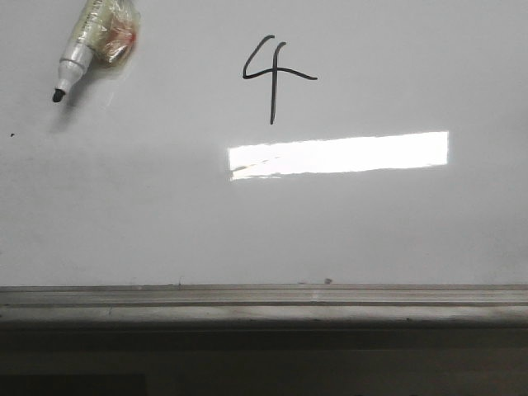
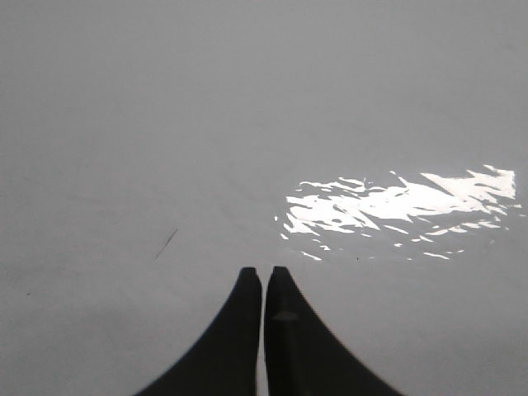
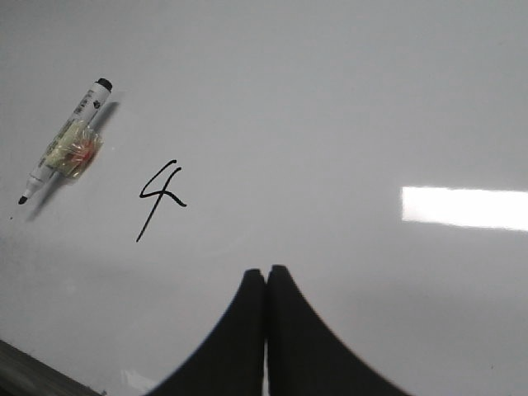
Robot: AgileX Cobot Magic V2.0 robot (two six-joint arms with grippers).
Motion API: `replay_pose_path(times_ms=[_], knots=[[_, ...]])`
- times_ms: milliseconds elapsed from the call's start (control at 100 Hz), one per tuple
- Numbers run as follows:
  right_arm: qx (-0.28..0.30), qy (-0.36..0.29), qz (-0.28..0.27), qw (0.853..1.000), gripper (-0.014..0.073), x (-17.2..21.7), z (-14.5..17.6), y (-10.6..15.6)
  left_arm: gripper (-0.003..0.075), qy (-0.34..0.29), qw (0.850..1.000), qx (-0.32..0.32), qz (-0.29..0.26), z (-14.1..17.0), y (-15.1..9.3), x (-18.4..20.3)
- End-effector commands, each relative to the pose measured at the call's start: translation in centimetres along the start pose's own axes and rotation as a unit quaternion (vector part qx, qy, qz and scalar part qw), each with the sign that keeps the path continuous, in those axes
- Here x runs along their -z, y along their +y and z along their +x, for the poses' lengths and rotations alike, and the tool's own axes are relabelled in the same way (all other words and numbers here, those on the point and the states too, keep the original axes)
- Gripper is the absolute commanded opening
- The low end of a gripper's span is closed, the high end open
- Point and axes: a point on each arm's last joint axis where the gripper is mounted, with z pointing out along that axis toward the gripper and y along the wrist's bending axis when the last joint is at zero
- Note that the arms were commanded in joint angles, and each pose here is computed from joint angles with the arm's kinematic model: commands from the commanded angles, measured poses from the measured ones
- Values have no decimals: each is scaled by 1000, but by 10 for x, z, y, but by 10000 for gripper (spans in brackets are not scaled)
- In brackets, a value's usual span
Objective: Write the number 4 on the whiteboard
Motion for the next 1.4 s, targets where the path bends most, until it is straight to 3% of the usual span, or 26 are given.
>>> replay_pose_path(times_ms=[0, 940, 1110, 1190, 1390], knots=[[-4, -15, 13, 1000, -64, 0, -9, -2, -20, -33, 999, 11, -4, 3, 0, 2], [-5, -16, 18, 1000, -64, 0, -9, -3, -20, -15, 1000, 13, -4, 5, 0, 2], [-3, -31, 73, 997, -64, 1, -11, -13, -20, -15, 1000, 13, -4, 5, 0, 2], [48, -19, 91, 995, -64, 1, -9, -16, -20, -15, 1000, 13, -4, 5, 0, 2], [95, 1, 151, 984, -64, 3, -6, -27, -20, -15, 1000, 13, -4, 5, 0, 2]])
